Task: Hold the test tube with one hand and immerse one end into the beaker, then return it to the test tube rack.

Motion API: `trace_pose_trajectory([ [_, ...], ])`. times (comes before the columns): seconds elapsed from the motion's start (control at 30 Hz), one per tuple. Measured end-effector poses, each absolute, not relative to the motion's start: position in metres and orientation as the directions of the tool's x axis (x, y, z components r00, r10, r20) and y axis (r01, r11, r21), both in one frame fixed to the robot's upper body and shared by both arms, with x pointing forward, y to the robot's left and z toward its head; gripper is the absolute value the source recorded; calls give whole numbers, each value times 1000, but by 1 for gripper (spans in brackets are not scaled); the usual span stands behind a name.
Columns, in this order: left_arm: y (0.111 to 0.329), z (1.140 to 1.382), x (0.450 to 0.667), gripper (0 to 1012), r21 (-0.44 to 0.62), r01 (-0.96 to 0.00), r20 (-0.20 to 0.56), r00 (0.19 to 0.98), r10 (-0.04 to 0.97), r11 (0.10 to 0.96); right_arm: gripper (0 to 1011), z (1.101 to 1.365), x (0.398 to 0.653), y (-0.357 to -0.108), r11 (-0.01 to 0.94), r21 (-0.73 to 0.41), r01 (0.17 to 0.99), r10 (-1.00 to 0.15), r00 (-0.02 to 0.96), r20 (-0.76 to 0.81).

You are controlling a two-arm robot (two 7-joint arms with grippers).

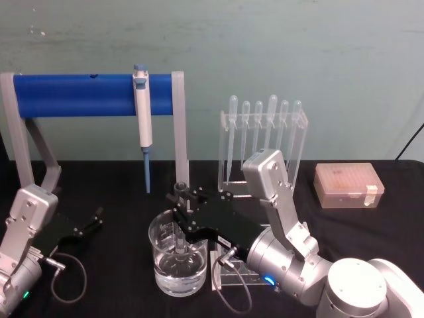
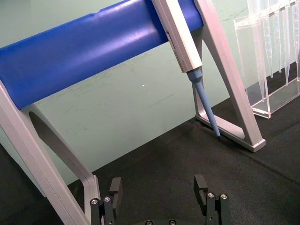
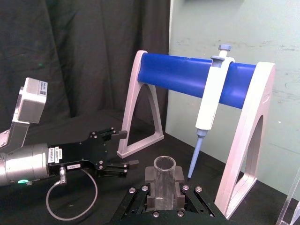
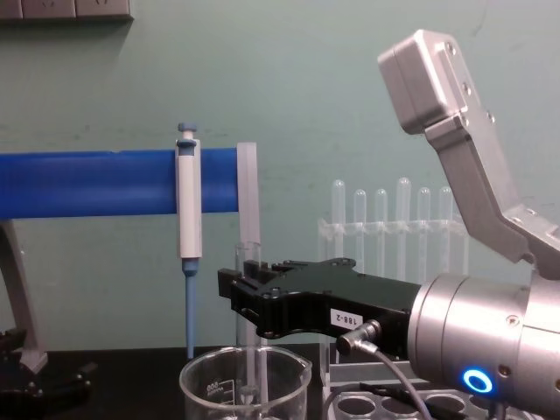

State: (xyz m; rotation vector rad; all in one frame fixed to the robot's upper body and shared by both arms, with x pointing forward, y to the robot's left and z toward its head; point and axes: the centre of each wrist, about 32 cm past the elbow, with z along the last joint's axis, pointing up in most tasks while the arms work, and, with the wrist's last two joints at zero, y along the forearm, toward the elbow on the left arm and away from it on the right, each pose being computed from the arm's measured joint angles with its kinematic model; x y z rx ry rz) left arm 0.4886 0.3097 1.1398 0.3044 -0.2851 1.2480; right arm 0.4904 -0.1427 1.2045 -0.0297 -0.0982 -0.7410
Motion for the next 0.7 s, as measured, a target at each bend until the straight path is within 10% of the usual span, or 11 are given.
trace_pose_trajectory([
  [0.7,310,1140,489,1000,70,-955,374,292,880,287,225,1205,490,-143,738,8,674,-672,734,101],
])
